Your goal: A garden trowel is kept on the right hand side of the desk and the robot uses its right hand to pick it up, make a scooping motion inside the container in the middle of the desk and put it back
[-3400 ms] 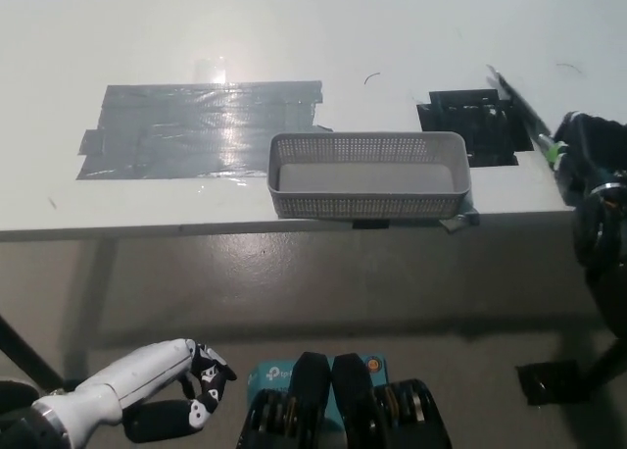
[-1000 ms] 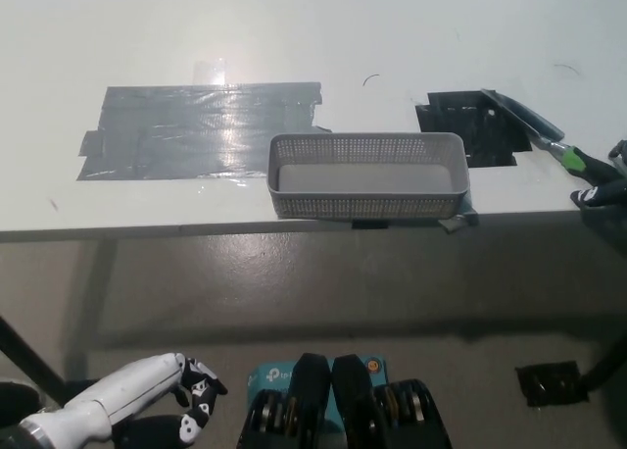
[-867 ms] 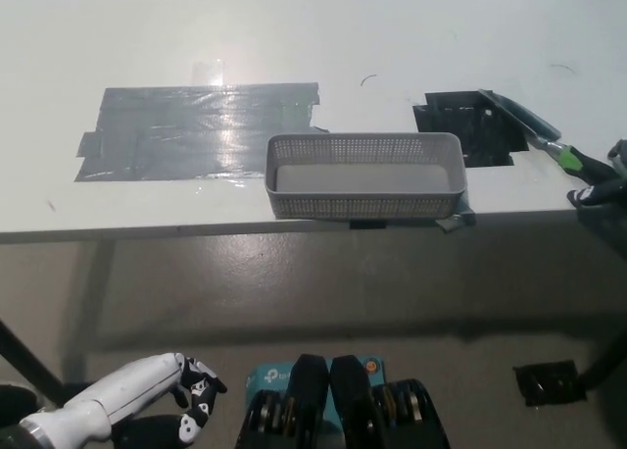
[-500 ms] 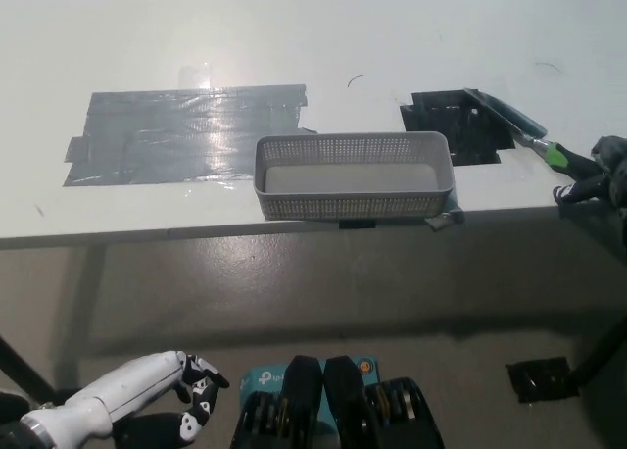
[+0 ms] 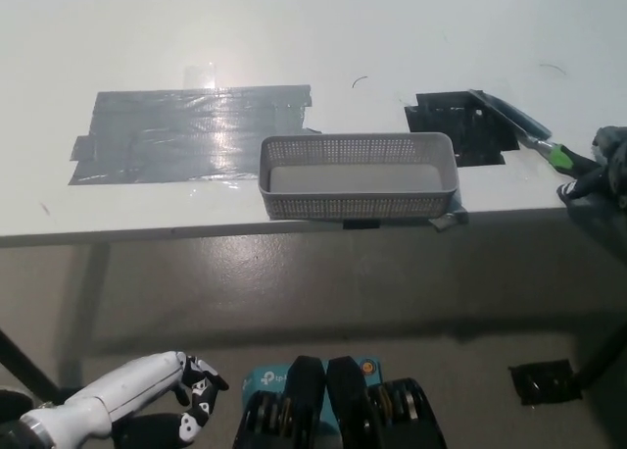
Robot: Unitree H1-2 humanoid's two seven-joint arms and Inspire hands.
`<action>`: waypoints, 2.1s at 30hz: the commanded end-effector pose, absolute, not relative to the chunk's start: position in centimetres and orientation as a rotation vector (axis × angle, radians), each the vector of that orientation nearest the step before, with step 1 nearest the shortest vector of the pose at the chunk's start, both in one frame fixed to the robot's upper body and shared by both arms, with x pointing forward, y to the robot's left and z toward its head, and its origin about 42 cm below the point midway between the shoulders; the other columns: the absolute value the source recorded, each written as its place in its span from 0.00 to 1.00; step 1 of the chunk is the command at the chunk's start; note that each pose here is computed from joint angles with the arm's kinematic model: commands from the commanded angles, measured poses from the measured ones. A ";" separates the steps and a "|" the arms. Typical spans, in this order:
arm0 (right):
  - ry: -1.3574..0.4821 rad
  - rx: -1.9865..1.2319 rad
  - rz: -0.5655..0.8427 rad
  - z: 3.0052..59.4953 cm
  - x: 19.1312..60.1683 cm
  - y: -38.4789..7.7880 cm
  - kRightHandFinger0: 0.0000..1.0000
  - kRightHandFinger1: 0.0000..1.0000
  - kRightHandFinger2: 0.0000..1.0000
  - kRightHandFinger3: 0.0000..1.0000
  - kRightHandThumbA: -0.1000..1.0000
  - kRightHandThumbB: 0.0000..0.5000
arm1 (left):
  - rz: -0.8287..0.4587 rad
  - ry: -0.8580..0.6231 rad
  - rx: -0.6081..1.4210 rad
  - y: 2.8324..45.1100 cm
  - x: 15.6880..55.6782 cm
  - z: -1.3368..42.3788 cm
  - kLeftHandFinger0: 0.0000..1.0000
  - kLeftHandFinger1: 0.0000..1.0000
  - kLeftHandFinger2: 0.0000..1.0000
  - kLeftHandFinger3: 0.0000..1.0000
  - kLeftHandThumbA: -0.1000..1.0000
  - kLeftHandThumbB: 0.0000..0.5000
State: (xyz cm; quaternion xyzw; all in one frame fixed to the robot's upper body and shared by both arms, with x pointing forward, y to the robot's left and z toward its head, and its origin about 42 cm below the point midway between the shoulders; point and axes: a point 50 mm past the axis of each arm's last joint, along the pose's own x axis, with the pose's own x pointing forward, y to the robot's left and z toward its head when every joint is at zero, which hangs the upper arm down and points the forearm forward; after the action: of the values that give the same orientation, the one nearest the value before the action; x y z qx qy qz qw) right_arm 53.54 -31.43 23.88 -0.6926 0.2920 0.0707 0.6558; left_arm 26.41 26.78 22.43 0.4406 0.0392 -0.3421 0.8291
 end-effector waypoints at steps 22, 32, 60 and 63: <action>0.427 -1.604 0.234 18.3 51.3 -30.0 0.23 0.48 0.55 0.70 0.40 0.00 | -0.710 0.066 0.983 27.4 26.6 23.9 0.67 0.67 0.74 0.84 0.92 0.25; 0.296 -1.607 0.201 17.3 50.8 -29.7 0.13 0.50 0.71 0.37 0.05 0.00 | -0.722 0.063 0.986 27.4 26.4 23.8 0.69 0.68 0.75 0.83 0.91 0.25; 0.200 -1.803 0.250 17.3 51.9 -27.7 0.08 0.42 0.63 0.63 0.21 0.00 | -0.770 0.082 0.976 27.3 26.5 23.7 0.65 0.65 0.71 0.78 0.83 0.22; 0.081 -1.761 0.197 18.2 52.0 -28.0 0.00 0.27 0.48 0.33 0.12 0.00 | -0.784 0.086 0.984 27.1 26.3 23.4 0.63 0.64 0.72 0.80 0.85 0.20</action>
State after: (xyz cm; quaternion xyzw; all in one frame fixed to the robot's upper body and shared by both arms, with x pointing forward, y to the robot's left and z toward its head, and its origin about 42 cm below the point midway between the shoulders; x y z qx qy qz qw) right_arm 52.50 -29.96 19.85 -0.7848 0.0824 0.0353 0.6132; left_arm 26.55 26.89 22.82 0.4476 0.0433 -0.3578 0.8184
